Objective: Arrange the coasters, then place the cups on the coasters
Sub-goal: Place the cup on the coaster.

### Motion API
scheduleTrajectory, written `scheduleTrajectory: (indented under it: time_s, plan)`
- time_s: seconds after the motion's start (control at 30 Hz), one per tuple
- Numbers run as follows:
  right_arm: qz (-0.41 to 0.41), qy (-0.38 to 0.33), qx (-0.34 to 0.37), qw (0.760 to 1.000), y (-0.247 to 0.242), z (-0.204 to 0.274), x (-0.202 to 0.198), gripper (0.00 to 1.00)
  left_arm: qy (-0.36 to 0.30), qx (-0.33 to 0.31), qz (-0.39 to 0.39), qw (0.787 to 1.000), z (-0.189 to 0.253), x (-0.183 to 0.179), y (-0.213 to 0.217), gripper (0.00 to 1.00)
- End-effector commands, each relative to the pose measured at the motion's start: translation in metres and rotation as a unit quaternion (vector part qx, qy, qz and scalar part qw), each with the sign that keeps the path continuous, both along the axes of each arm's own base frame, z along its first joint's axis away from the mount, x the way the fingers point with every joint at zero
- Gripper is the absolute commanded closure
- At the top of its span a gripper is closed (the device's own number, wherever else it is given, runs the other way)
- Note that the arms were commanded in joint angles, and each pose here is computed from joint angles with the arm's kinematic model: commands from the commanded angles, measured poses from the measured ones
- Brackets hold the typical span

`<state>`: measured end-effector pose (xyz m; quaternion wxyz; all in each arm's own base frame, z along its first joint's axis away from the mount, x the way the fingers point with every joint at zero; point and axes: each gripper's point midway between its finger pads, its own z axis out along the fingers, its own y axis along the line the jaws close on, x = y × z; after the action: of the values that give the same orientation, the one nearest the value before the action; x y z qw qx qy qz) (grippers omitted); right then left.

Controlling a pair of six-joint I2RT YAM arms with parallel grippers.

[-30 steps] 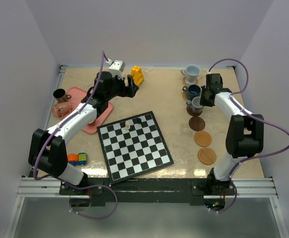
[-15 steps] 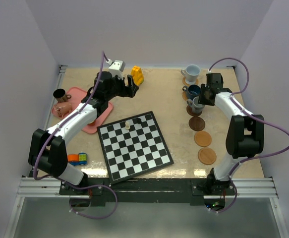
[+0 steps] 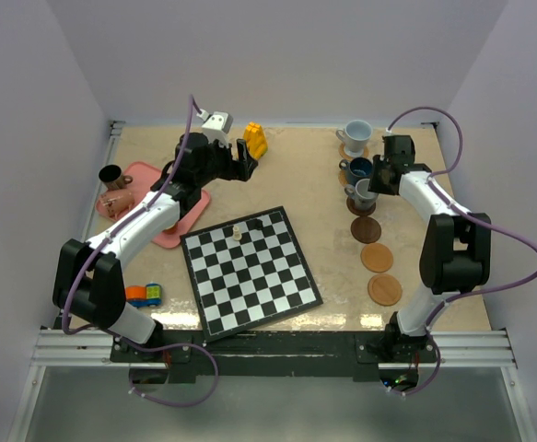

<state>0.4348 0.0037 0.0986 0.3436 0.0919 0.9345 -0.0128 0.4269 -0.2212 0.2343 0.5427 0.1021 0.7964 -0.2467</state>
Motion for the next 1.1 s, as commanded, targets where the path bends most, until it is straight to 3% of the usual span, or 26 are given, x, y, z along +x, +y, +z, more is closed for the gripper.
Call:
scheduleTrajectory:
  time_s: [0.0,0.43,0.73,0.93,1.07]
  plan:
    - [0.003,-0.038,0.011,0.999,0.006,0.024,0.006,0.68,-0.022,-0.015,-0.001,1.0,0.02,0.003,0.0,0.17]
    - [0.001,-0.061,0.002,0.998,0.002,0.04,0.008,0.5,-0.026,-0.016,0.004,1.0,0.023,0.004,0.001,0.17]
    - [0.001,-0.07,0.002,0.998,0.002,0.042,0.007,0.51,-0.026,-0.014,0.007,1.0,0.023,0.003,0.003,0.17]
    - [-0.003,-0.122,-0.012,0.992,-0.003,0.079,0.008,0.51,-0.03,-0.007,0.03,0.999,0.028,0.004,0.015,0.17]
    - [-0.003,-0.167,-0.018,0.986,-0.005,0.111,0.009,0.51,-0.016,0.012,0.083,0.996,0.025,0.008,0.048,0.17]
